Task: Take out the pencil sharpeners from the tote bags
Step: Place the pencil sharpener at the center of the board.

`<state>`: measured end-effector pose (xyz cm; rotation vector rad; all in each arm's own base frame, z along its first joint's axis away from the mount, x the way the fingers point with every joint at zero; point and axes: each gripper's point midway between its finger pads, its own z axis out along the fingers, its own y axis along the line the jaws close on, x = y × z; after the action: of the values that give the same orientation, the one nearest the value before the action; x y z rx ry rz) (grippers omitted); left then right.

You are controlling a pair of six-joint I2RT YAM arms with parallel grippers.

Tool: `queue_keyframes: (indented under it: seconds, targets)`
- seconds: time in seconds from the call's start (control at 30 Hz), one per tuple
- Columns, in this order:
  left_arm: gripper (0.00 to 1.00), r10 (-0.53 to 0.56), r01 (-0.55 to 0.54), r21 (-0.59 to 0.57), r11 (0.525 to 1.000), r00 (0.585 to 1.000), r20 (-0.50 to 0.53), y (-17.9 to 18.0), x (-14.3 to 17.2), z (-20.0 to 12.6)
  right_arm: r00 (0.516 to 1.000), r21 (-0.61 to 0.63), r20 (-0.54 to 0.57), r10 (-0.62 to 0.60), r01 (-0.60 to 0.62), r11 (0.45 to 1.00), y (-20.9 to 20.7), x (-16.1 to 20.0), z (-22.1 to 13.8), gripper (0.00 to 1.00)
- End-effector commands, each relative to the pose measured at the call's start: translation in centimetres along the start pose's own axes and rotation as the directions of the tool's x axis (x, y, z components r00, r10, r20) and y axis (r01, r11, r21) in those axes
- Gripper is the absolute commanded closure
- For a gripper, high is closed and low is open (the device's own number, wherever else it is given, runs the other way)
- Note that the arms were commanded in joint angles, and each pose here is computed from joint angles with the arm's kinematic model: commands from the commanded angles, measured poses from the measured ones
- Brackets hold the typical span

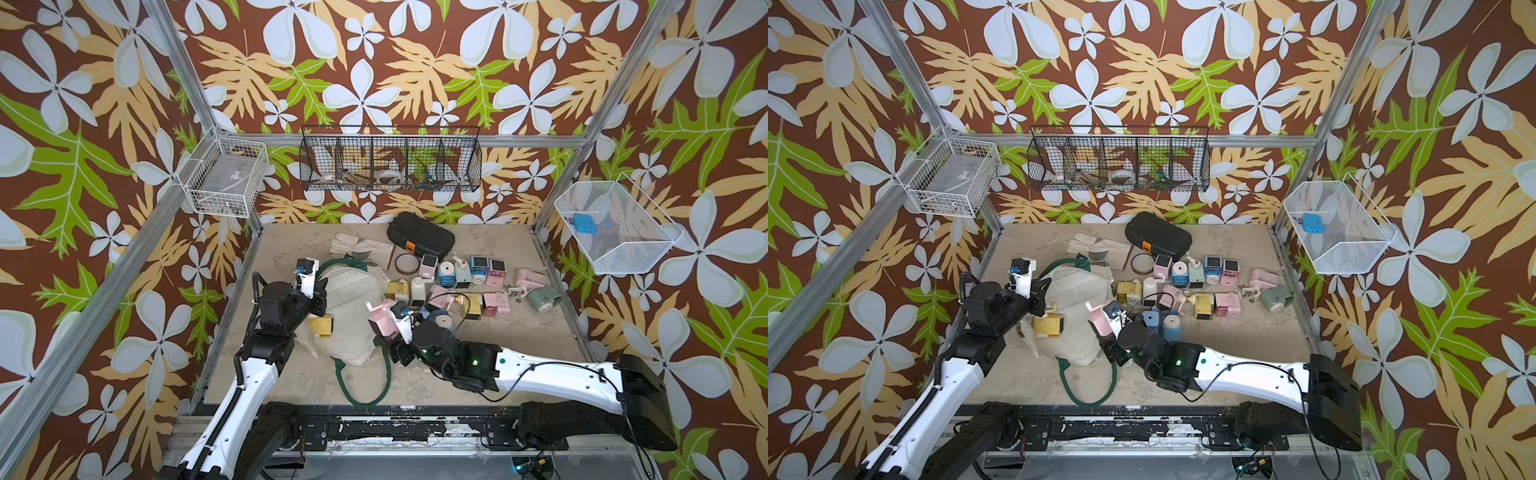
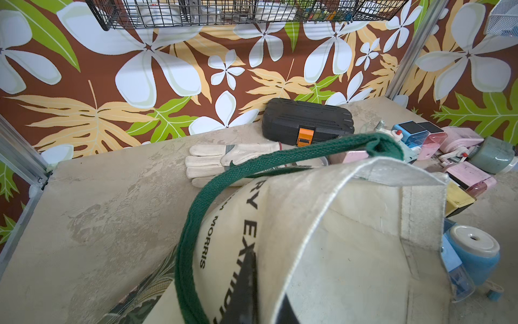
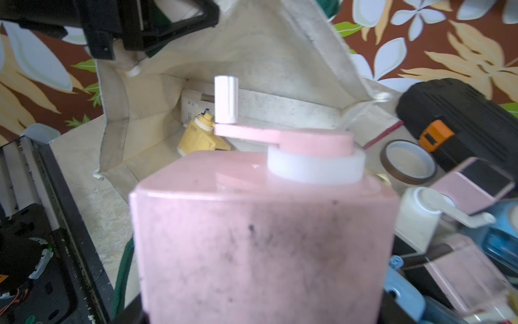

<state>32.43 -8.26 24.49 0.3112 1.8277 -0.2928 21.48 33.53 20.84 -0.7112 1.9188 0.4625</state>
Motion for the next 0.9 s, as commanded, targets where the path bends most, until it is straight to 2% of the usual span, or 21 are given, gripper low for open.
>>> queue_keyframes:
  seconds: [0.0,0.3,0.4,0.6,0.87]
  targets:
    - [1.0,-0.006,0.005,0.019,1.0,1.0,0.026,-0.3,-0.7,-0.1,0.999,0.122,0.019,0.04,-0.042,0.992,-3.2,0.0,-1.6,0.45]
    - [1.0,-0.007,0.006,0.019,1.0,1.0,0.027,-0.3,-0.7,-0.1,0.966,0.305,0.126,0.225,-0.253,0.918,-11.9,3.0,-5.8,0.47]
    - [1.0,-0.007,0.006,0.019,1.0,1.0,0.029,-0.3,-0.7,-0.1,0.956,0.35,0.141,0.259,-0.293,0.89,-13.5,4.5,-6.4,0.47]
    - [1.0,-0.008,0.007,0.019,1.0,1.0,0.03,-0.3,-0.7,-0.2,0.945,0.47,0.152,0.29,-0.327,0.82,-16.4,6.8,-7.2,0.47]
    - [1.0,-0.008,0.007,0.019,1.0,1.0,0.03,-0.3,-0.8,-0.1,0.936,0.529,0.11,0.333,-0.339,0.778,-18.6,9.7,-5.8,0.48]
